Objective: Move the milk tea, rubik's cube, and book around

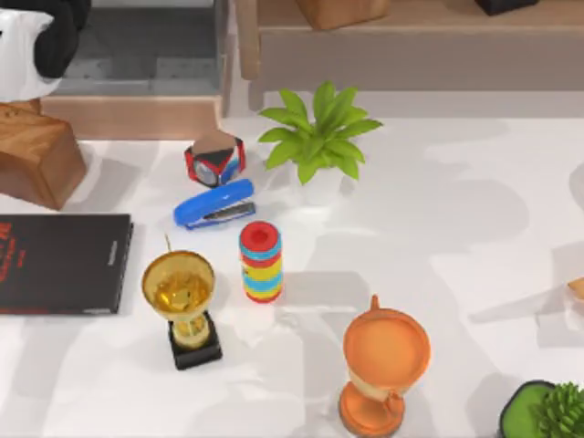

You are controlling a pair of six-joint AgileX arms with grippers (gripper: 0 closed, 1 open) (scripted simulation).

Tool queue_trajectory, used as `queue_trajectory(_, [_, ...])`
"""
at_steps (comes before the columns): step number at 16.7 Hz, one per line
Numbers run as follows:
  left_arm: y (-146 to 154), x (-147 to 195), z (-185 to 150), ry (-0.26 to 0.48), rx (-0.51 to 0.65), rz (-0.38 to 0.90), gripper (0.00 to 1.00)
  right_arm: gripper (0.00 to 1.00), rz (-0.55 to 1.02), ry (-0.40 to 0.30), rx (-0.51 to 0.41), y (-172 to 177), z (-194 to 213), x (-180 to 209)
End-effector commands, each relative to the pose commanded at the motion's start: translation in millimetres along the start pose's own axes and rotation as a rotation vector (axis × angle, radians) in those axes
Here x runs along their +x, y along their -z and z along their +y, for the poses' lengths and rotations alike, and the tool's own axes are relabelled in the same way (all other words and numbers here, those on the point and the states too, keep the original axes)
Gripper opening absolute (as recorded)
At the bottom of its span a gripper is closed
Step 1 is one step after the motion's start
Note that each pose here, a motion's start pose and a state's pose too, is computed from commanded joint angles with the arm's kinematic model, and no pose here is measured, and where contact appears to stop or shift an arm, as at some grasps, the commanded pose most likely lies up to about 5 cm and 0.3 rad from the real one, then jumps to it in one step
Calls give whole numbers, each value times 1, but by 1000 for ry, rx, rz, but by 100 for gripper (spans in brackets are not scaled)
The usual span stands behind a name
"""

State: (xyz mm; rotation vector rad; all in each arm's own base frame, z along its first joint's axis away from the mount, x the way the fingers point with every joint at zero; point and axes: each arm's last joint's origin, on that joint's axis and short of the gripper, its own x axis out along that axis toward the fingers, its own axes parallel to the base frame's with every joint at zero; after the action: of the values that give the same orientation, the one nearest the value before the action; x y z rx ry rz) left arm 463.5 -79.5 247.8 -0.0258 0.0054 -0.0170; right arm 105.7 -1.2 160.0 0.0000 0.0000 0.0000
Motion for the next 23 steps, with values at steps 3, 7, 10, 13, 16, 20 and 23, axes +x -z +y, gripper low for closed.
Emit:
queue_trajectory(3, [0, 0, 0, 0, 0, 0, 0, 100, 0, 0, 0, 0, 0, 0])
queue_trajectory(7, [-1, 0, -1, 2, 1, -2, 0, 100, 0, 0, 0, 0, 0, 0])
queue_trajectory(10, [-6, -6, -1, 2, 1, -1, 0, 100, 0, 0, 0, 0, 0, 0])
queue_trajectory(13, [-11, -10, -1, 2, 1, -2, 0, 100, 0, 0, 0, 0, 0, 0])
queue_trajectory(16, [-10, -9, 0, -1, 2, -2, 0, 100, 0, 0, 0, 0, 0, 0])
queue_trajectory(20, [-29, -19, -2, 19, 50, -42, 0, 100, 0, 0, 0, 0, 0, 0])
queue_trajectory(23, [-70, -43, 2, 39, 164, -147, 0, 100, 0, 0, 0, 0, 0, 0])
